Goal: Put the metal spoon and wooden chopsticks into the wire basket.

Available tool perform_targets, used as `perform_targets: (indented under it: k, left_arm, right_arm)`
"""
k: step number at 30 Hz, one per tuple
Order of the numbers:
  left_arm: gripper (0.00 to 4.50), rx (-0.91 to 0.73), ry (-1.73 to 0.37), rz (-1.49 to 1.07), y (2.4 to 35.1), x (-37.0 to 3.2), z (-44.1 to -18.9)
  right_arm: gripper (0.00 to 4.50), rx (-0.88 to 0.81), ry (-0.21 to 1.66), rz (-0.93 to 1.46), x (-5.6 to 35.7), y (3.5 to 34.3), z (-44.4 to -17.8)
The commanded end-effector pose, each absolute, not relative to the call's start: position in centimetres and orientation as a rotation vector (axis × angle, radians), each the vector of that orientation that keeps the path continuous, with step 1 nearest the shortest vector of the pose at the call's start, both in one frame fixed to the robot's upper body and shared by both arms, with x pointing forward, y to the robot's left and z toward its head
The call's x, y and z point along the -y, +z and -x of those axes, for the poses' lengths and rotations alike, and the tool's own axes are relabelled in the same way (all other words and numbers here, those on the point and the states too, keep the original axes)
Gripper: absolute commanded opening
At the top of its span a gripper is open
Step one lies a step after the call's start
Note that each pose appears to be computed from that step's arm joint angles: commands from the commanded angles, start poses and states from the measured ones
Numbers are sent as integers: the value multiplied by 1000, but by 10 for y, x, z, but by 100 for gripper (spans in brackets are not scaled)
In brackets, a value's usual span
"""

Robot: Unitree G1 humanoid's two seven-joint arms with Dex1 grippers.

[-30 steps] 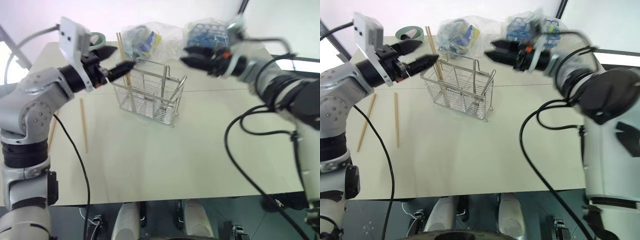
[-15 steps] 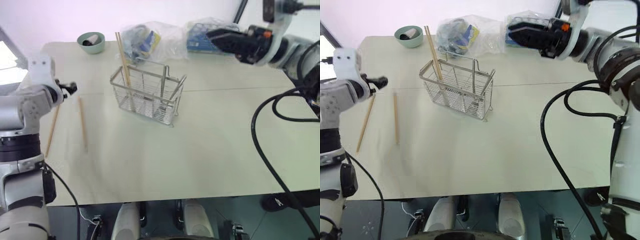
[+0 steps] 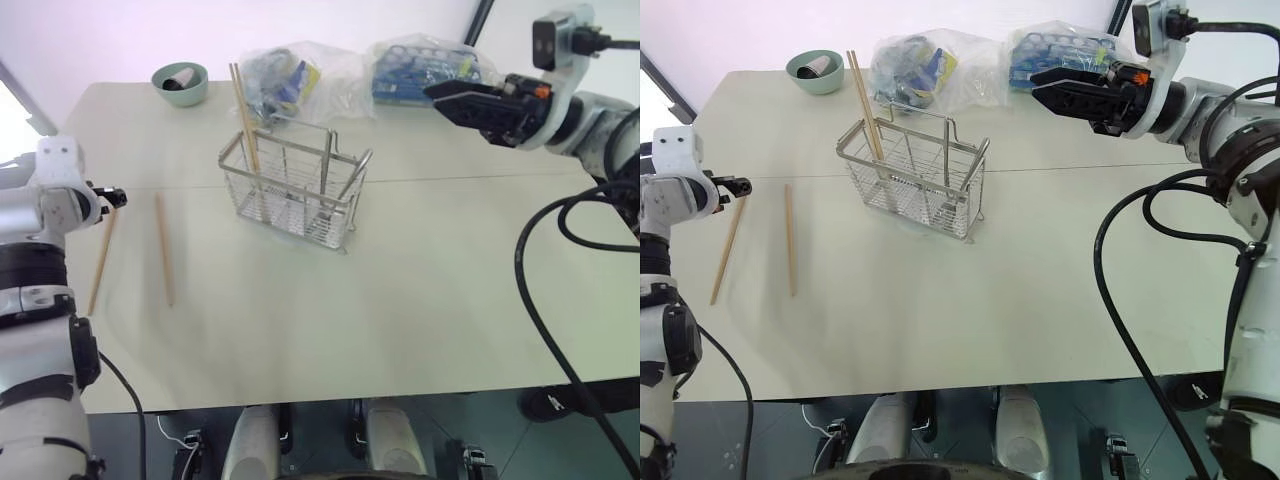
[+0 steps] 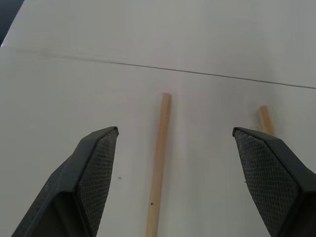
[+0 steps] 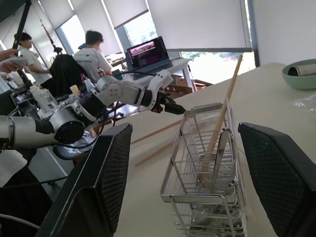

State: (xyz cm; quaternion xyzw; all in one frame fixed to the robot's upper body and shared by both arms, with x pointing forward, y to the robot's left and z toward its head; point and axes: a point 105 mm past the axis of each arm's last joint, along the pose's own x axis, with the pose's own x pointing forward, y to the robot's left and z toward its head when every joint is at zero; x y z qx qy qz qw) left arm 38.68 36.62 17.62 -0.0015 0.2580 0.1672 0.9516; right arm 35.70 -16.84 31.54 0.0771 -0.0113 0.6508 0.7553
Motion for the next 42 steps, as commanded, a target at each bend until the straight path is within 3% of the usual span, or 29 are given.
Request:
perform_targets:
  k: [1,10,14,19,21,26,31,35,42]
  left_arm:
    - [392,-505,375,-10,185,-382,-385]
    - [392,-595,368,41,155,-390,-380]
    - [279,-596,358,68,149,-387,-382]
    - [20,-589,353,85,149,-385,-384]
    - [5,-559,375,77,154,-388,-386]
    - [5,-281,412,83,205,-391,-404]
    - [5,166,303,232,302,-363,-417]
    - [5,468,-74,338,382,-292,-406]
    - [5,580,-541,325,431,-174,-378]
  right_arm:
    - [350,59,1430,-186,171,320,-353]
    - [350,55,1401,-188,180,317,-353]
    - [354,53,1400,-187,180,316,-353]
    - [354,48,1396,-180,181,316,-353]
    - [354,47,1393,-176,182,316,-352]
    - [354,42,1384,-174,185,313,-353]
    - [354,16,1380,-165,186,306,-353]
    - [354,-10,1383,-151,186,304,-352]
    - [354,-25,1403,-132,180,303,-353]
